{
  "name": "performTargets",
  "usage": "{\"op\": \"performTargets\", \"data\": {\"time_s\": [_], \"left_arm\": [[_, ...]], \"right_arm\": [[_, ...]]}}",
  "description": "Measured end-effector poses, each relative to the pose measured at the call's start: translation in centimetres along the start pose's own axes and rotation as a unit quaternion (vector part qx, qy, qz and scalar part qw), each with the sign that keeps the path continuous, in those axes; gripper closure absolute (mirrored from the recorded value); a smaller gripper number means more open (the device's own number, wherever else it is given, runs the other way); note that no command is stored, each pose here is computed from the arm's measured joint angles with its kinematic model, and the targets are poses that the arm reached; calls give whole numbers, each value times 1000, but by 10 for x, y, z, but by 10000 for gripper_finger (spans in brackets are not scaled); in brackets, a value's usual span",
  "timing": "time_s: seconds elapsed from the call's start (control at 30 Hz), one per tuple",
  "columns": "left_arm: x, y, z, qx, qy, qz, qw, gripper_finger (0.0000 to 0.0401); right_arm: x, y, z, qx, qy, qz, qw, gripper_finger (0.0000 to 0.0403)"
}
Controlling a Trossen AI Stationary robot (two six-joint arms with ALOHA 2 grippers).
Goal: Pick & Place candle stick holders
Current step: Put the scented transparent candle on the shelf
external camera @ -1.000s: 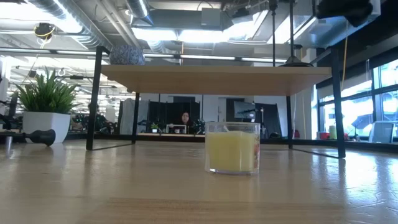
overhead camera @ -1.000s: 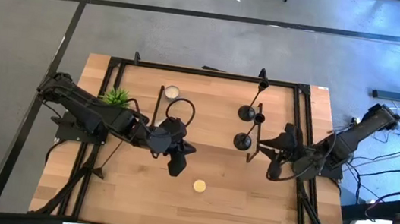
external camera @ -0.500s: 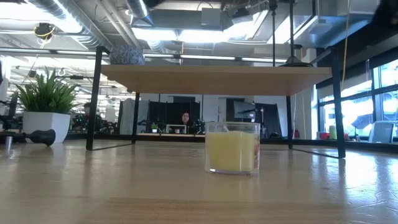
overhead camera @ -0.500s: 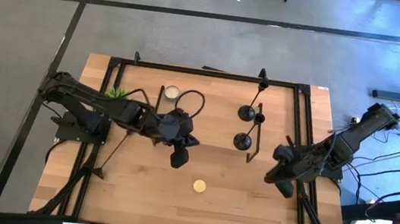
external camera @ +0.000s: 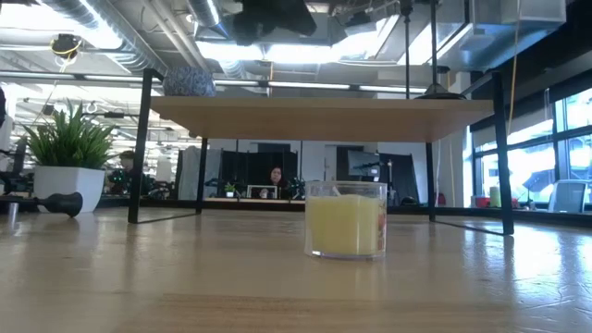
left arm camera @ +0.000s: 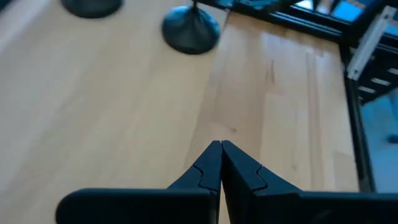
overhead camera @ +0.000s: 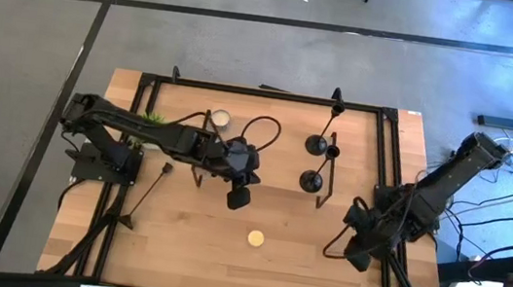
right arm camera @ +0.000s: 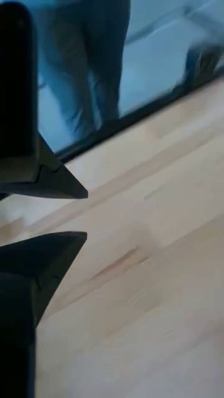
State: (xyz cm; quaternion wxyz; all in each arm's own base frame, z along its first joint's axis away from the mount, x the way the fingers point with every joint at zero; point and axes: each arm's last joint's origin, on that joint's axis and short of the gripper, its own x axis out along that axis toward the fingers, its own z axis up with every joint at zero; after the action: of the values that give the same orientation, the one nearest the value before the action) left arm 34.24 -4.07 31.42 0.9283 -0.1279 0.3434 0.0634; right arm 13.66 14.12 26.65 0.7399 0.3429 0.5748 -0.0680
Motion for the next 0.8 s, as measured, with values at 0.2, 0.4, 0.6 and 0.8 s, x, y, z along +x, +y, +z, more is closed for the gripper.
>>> {"op": "performTargets", "data": {"time_s": [0.2,0.4,0.6,0.8], "left_arm": [[26,9,-5,24,35,1,999,399],[51,13,-6,44,29,13,999,399],[53,17,10,39,-47,15,998,399],[39,22,36,32,-94,31,995,399]], "right_arm": [[17,-6,-14,21,44,-105,993,324],[19,-8,-19,-21,30,-127,991,373],[16,-14,-22,-65,11,-163,984,399],[16,-16,-22,-108,5,-174,979,401]]}}
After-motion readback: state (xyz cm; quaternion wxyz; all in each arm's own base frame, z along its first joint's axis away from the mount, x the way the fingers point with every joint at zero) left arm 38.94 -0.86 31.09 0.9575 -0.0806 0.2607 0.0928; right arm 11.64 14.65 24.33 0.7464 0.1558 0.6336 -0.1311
